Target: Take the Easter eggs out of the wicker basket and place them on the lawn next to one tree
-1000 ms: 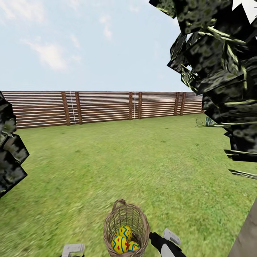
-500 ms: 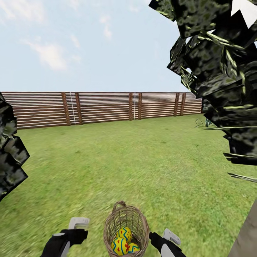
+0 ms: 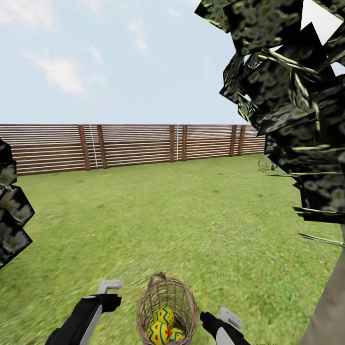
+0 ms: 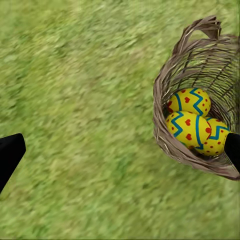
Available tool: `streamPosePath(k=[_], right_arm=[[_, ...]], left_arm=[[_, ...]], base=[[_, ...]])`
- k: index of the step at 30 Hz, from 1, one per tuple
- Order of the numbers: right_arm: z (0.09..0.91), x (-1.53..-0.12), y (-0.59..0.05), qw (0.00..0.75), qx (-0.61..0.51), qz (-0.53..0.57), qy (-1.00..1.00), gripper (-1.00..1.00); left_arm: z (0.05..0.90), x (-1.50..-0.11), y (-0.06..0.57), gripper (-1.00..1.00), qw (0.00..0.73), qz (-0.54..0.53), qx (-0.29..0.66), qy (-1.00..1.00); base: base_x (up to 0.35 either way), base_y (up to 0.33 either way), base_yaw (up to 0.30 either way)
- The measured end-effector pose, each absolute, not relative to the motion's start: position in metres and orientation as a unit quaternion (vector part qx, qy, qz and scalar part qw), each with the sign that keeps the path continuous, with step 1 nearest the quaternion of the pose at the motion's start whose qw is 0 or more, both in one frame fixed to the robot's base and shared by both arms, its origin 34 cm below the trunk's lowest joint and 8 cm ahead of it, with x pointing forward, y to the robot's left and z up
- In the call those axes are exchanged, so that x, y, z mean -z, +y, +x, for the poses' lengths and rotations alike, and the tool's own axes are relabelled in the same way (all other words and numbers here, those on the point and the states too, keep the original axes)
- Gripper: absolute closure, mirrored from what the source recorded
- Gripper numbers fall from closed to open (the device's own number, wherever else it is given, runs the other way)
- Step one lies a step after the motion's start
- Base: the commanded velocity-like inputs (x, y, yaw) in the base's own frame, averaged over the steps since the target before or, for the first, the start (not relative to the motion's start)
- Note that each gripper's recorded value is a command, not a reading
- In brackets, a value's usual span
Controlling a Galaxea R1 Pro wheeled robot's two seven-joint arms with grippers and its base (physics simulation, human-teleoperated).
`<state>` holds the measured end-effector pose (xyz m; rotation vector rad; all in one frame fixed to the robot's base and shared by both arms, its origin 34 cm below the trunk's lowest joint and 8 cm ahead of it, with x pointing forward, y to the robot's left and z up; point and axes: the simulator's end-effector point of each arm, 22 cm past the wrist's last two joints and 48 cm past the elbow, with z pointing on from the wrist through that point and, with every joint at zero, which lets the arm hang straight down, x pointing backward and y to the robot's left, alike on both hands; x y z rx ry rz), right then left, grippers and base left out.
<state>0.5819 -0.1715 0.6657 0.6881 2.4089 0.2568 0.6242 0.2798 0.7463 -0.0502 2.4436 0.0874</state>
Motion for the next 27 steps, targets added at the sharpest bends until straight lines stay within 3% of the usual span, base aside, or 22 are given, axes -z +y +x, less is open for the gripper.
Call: streamPosePath(k=[18, 27], right_arm=[[0.586, -0.673, -0.172, 0.314, -0.099, 0.259, 0.908, -1.00], [0.586, -0.675, -0.171, 0.316, -0.100, 0.259, 0.907, -1.00]], left_arm=[[0.632, -0.760, 0.282, -1.00, 0.363, -0.022, -0.035, 0.931], [0.631, -0.760, 0.282, -1.00, 0.363, -0.022, -0.035, 0.931]], base=[[0.000, 0.000, -0.233], [0.128, 0.000, -0.065]])
